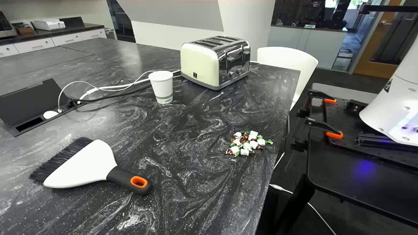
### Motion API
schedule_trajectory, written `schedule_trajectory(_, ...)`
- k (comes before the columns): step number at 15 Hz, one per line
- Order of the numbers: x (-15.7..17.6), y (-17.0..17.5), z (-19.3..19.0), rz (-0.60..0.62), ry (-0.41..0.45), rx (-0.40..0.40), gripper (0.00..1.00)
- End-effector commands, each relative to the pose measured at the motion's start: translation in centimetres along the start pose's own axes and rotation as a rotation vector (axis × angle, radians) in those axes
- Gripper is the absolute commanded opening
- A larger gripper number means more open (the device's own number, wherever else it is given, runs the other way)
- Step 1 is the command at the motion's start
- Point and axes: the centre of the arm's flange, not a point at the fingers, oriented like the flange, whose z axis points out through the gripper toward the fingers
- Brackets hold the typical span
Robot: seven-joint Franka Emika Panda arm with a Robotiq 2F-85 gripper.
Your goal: Use the broom to sweep the sweets away from the tables edge
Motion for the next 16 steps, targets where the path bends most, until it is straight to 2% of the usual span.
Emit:
schedule_trajectory(1, 0.0, 0.0, 0.0, 0.0, 0.0, 0.0, 1.0)
schedule_trajectory(5, 0.0, 0.0, 0.0, 0.0, 0.0, 0.0, 1.0)
schedule_trajectory(7, 0.9, -1.7, 1.3, -0.025, 0.016, -0.023, 1.0)
schedule_trajectory(12, 3.8, -8.2, 7.1, -0.123, 0.09, -0.057, 1.0)
schedule_trajectory(16, 5.7, -14.0, 13.7, -0.156, 0.209, -0.082, 1.0)
